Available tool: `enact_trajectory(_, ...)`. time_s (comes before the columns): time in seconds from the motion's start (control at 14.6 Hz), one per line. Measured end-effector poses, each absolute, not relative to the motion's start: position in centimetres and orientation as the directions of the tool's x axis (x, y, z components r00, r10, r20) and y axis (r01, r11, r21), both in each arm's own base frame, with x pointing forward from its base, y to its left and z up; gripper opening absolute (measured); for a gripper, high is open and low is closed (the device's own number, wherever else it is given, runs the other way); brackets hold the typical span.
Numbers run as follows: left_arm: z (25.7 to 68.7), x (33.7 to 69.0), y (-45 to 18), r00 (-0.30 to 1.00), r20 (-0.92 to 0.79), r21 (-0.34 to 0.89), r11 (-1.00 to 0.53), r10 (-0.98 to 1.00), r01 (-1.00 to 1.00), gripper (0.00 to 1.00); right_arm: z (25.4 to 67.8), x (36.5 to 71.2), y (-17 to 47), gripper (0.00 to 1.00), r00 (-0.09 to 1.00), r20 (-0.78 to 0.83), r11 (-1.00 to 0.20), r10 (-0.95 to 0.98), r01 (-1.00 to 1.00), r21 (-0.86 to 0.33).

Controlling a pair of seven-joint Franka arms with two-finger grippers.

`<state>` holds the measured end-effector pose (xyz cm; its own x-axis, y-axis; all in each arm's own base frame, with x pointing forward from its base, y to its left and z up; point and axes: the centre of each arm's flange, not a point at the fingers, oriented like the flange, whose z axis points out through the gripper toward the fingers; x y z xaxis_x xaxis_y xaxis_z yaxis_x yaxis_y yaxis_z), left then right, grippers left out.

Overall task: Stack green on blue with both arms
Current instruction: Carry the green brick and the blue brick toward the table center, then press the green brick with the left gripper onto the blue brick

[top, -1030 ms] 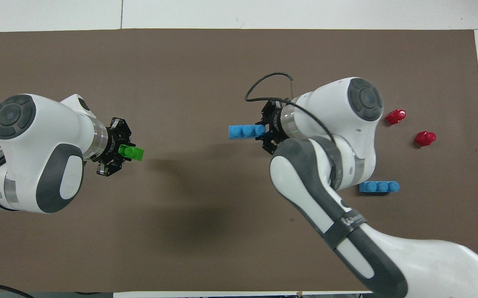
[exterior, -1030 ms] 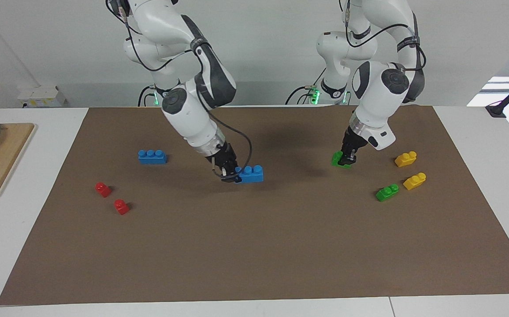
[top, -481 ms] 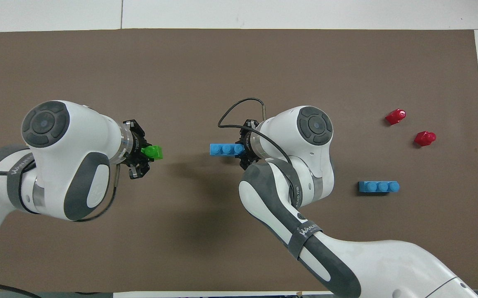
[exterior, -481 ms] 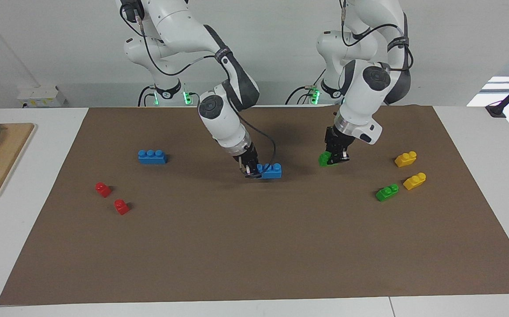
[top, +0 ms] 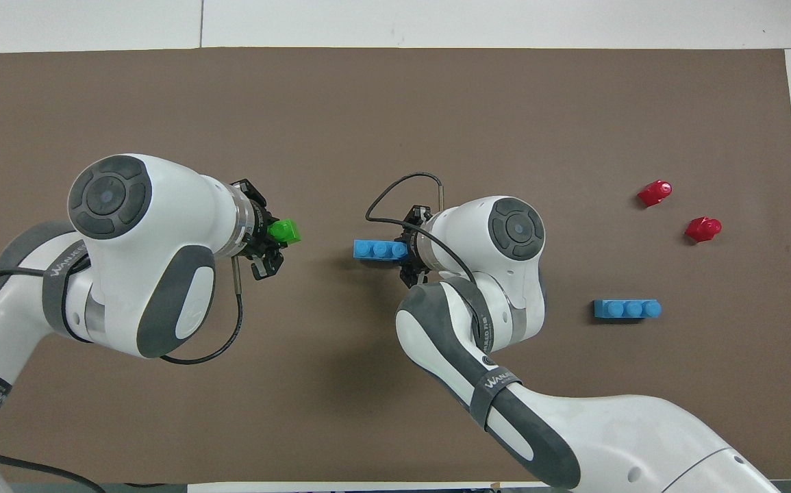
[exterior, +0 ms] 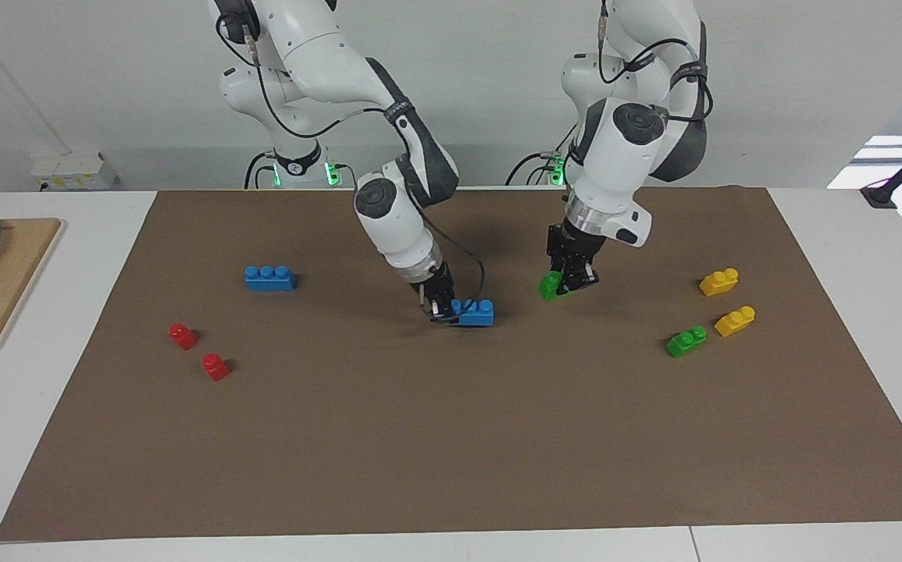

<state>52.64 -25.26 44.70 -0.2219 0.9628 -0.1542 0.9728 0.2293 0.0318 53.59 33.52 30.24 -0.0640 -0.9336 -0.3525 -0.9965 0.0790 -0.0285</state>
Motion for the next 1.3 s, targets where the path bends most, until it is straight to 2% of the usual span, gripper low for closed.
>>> enact_trajectory(0.21, 45.0, 53.2, -27.9, -0.246, -0.175, 0.027, 0.254, 0.953, 0.967, 0.34, 29.9, 53.3, 33.5, 0.34, -0.064, -0.350, 0.080, -0.935, -0.996, -0.033)
enact_trajectory(0.55, 42.8, 51.9, -33.3, -0.187, -0.163, 0.000, 0.189, 0.969, 0.982, 0.34, 29.3, 53.0, 33.4, 0.34, -0.065, -0.346, 0.082, -0.936, -0.996, -0.035)
enact_trajectory(1.03, 39.9, 50.4, -36.8, -0.086, -0.090, 0.010, 0.087, 0.992, 0.996, 0.34, 29.2, 52.9, 33.4, 0.34, -0.065, -0.346, 0.084, -0.936, -0.996, -0.041)
enact_trajectory(1.3, 38.8, 51.4, -38.5, -0.074, -0.093, 0.006, 0.075, 0.993, 0.997, 0.34, 29.2, 52.9, 33.4, 0.34, -0.065, -0.346, 0.084, -0.936, -0.996, -0.042)
